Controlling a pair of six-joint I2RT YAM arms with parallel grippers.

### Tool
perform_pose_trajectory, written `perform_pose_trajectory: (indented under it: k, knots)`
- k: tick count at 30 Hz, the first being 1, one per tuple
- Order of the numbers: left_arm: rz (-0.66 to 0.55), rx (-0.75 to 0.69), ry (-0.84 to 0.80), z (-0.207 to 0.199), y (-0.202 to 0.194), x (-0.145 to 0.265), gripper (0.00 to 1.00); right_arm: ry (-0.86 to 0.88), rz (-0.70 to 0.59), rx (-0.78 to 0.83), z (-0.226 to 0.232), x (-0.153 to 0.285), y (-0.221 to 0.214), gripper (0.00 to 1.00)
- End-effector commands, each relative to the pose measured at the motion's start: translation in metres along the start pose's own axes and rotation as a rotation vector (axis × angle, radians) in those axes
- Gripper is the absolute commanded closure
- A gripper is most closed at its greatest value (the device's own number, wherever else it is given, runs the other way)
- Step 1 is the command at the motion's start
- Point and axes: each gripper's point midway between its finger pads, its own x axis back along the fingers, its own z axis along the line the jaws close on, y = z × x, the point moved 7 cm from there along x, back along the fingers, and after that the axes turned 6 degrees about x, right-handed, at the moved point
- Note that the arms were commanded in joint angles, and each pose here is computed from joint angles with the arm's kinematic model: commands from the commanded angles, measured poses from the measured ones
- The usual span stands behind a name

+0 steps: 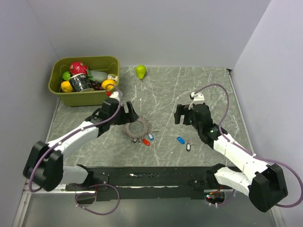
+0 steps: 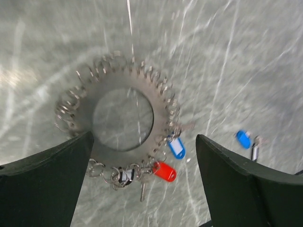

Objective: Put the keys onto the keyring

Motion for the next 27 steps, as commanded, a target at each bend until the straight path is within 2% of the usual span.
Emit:
perform_pose_trajectory:
  k: [1,6,16,27]
  knots:
    - [0.104,0.003,-0.019,-0.011,-0.024,-0.021,0.05,-0.031,0.059,-0.03,0.0,0.001,-0.012,0.0]
    - [0.156,-0.014,-0.064,-0.025,-0.035,-0.042,0.07,-0.022,0.099,-0.076,0.002,-0.001,-0.024,0.0]
    - [0.261,-0.025,-0.033,-0.024,-0.052,-0.094,0.09,-0.023,0.135,-0.107,0.004,-0.004,-0.033,0.0]
    - [0.388,-0.119,-0.166,-0.053,-0.082,-0.115,0.13,-0.067,0.1,-0.098,-0.002,-0.001,-0.025,0.0]
